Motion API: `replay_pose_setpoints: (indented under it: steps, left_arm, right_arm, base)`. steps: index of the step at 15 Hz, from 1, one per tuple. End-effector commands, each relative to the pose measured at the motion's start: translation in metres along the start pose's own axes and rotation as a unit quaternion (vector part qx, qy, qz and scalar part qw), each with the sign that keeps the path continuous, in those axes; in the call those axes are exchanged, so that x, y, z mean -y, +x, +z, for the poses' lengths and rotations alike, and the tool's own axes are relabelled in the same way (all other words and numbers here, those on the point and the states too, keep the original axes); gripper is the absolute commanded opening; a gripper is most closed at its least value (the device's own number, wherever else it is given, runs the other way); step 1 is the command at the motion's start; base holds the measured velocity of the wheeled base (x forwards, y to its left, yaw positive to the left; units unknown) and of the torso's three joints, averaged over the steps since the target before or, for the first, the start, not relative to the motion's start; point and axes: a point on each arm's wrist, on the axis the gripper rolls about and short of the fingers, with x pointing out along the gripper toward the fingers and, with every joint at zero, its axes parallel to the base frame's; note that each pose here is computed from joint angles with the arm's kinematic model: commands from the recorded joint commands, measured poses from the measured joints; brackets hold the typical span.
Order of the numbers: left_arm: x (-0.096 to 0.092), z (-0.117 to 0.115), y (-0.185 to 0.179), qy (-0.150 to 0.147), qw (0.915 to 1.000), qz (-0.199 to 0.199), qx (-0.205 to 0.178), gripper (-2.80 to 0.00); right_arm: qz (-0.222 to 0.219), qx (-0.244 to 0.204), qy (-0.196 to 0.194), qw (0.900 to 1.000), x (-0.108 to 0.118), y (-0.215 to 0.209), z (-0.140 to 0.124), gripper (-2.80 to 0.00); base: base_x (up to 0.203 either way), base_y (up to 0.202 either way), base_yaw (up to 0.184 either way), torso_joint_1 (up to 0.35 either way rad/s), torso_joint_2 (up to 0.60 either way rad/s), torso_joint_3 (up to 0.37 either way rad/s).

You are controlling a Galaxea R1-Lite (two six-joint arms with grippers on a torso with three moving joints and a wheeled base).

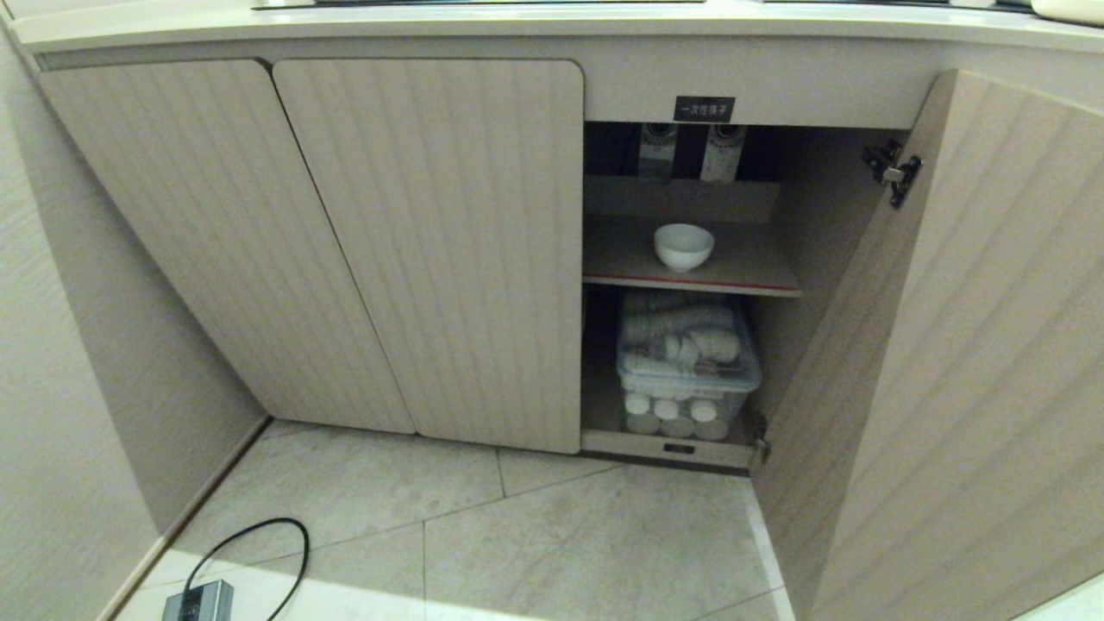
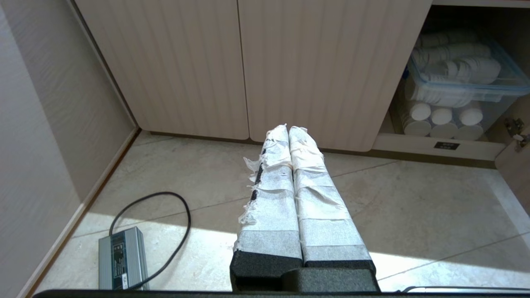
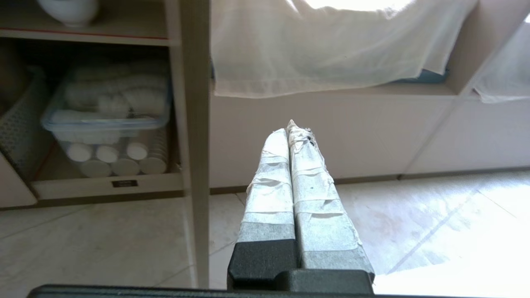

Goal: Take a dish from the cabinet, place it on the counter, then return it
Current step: Close the cabinet door

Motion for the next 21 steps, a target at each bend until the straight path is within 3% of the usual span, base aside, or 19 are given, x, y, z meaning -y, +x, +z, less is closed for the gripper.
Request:
replay_pose_setpoints:
  steps: [1,11,15,21]
  left_arm:
    - [0.0,0.0,0.0,0.0,1.0,0.0,0.0,-2.8]
    - [0.0,0.0,0.0,0.0,1.0,0.0,0.0,-2.8]
    - [0.0,0.0,0.0,0.0,1.0,0.0,0.0,-2.8]
    - [0.0,0.0,0.0,0.0,1.0,0.0,0.0,-2.8]
  right_arm:
    - [-0.007,-0.015,-0.007,1.0,-0.001,0.004,0.003,-2.8]
    - [-0.036,-0.043,-0.022,0.998,-0.002,0.014,0.016,-2.8]
    - [-0.114,-0.087,-0.037,0.989,-0.005,0.025,0.027,-2.8]
    - [-0.124,-0.094,-0.038,0.987,-0.005,0.038,0.044,-2.8]
  base:
    - [0.0,0.0,0.0,0.0,0.0,0.0]
    - [0.0,0.0,0.0,0.0,0.0,0.0]
    - [0.0,0.0,0.0,0.0,0.0,0.0]
    - [0.0,0.0,0.0,0.0,0.0,0.0]
